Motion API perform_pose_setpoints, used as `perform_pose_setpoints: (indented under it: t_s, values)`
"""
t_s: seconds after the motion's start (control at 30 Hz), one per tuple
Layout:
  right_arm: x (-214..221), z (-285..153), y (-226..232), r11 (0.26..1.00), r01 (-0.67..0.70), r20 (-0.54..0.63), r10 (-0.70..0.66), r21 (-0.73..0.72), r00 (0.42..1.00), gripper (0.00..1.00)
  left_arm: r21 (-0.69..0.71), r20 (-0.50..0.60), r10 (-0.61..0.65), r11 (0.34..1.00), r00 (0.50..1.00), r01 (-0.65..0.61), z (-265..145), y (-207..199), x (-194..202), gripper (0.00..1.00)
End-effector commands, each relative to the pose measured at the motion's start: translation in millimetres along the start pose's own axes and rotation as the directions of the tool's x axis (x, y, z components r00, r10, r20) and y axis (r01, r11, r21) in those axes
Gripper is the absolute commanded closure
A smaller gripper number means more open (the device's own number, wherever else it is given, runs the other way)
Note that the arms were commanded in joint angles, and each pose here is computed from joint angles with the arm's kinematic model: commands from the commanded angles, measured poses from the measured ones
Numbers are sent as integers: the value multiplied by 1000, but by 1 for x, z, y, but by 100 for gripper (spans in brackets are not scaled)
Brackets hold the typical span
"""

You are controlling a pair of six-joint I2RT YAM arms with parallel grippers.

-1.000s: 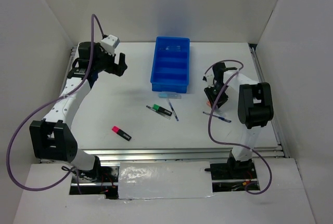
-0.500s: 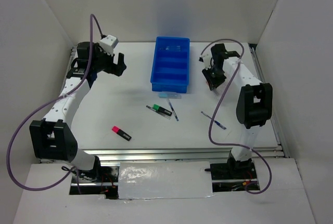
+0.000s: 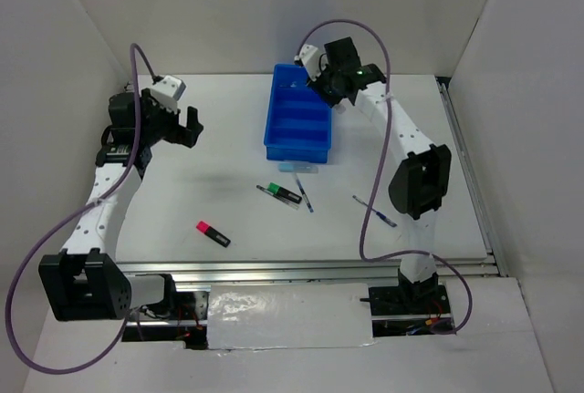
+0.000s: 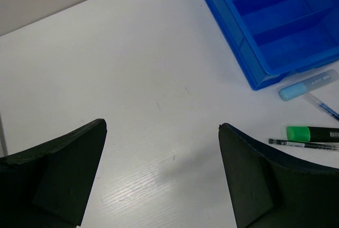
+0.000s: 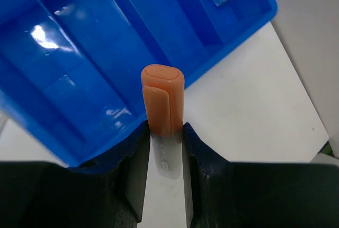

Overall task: Sort the stationery into containers
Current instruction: Place the stationery into the container

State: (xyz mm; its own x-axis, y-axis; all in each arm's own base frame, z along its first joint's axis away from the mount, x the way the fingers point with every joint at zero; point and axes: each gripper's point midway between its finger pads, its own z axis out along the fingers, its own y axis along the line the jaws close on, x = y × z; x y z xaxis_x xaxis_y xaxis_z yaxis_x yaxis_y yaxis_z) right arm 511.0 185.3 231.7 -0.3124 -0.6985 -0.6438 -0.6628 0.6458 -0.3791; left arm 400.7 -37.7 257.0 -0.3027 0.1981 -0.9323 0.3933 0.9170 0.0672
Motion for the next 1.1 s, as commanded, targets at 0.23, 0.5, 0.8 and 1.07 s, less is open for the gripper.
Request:
perform_pose_setpoints:
  t_s: [0.23,0.5,0.8,1.07]
  values:
    - [-33,71,-45,951,152,71,-177,269,982,92,-69,76,55,996,996,-50,-34,16,-13,1]
    - [-54,85,-28,940,220,153,-265,263,952,92,-87,79,41,996,996,-34,-42,23,-6,1]
    - [-59,120,-14,923,252,179,-311,289,933,97,-105,70,35,994,997,-27,-47,29,-1,1]
    - [-38,144,3,933,277,140,-313,228,939,84,-123,63,26,992,998,-19,-52,36,1,1]
